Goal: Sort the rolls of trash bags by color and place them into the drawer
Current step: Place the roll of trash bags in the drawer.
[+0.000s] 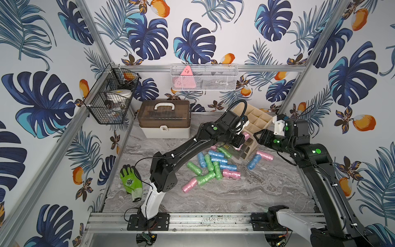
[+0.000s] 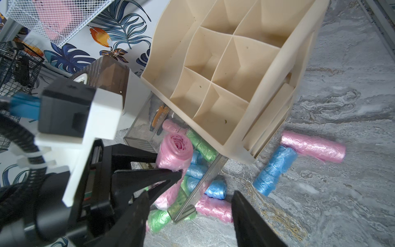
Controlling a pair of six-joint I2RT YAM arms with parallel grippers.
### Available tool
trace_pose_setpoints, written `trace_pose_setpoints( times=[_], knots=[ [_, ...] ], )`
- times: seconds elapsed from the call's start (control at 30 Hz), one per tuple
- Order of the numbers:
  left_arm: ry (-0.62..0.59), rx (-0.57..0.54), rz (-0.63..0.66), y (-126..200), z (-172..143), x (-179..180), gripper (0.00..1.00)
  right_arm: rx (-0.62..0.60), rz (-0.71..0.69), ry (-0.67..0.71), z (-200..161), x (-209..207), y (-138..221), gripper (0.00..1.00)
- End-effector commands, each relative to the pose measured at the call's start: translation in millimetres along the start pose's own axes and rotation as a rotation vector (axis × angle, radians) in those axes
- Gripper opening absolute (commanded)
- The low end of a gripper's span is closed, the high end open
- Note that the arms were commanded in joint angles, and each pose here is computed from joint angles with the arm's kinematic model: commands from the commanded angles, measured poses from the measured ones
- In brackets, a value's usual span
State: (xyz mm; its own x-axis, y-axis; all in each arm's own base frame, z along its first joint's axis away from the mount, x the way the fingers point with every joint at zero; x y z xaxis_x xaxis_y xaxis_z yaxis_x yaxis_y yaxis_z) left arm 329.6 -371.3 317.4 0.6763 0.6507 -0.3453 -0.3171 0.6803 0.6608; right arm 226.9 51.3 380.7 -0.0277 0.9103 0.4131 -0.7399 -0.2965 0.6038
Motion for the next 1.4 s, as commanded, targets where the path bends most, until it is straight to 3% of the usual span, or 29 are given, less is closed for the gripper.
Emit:
trace_pose_setpoints(
  times=[0.0,0.23,0.37,0.5,0.73,0.87,1.0,1.23,1.37],
  knots=[
    [-0.017,0.01,0.011,-4,-4,3,0.24,-0.005,0.01,0.015,2,1,0,0.63],
    [-0.014,0.036,0.013,-12,-5,6,0.32,-0.003,0.016,0.01,3,1,-4,0.63],
    [-0.016,0.033,0.013,-14,-3,6,0.52,-0.002,0.011,0.011,3,1,-5,0.63],
    [-0.019,0.012,0.004,-11,1,3,0.58,0.003,0.016,0.009,3,1,-6,0.63],
    [-0.027,-0.034,0.026,12,8,-2,0.59,0.001,0.017,0.002,4,1,-8,0.64],
    [-0.031,-0.081,0.064,39,10,-4,0.59,-0.056,-0.017,-0.028,10,2,0,0.79],
    [0.004,-0.126,0.113,72,8,2,0.59,-0.119,-0.065,-0.075,17,0,9,0.8],
    [0.111,-0.09,0.252,113,-25,33,0.59,-0.123,-0.046,-0.095,18,2,9,0.78],
    [0.168,-0.037,0.331,130,-57,47,0.61,-0.008,0.04,-0.017,20,11,-3,0.76]
  ],
)
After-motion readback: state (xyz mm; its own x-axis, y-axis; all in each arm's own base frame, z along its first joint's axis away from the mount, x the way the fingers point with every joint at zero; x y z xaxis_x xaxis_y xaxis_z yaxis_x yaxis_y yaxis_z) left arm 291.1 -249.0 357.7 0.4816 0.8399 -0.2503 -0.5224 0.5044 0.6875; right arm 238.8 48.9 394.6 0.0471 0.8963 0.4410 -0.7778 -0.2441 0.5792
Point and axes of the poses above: each gripper's point midway between its finger pads, its own y axis back along the fingers, its own x axis along the line the jaws close on, z = x × y, the point moved 10 cm from there along y, back along the fingers, and after that the axes turned 3 degrees about y, right-handed, at the moved point
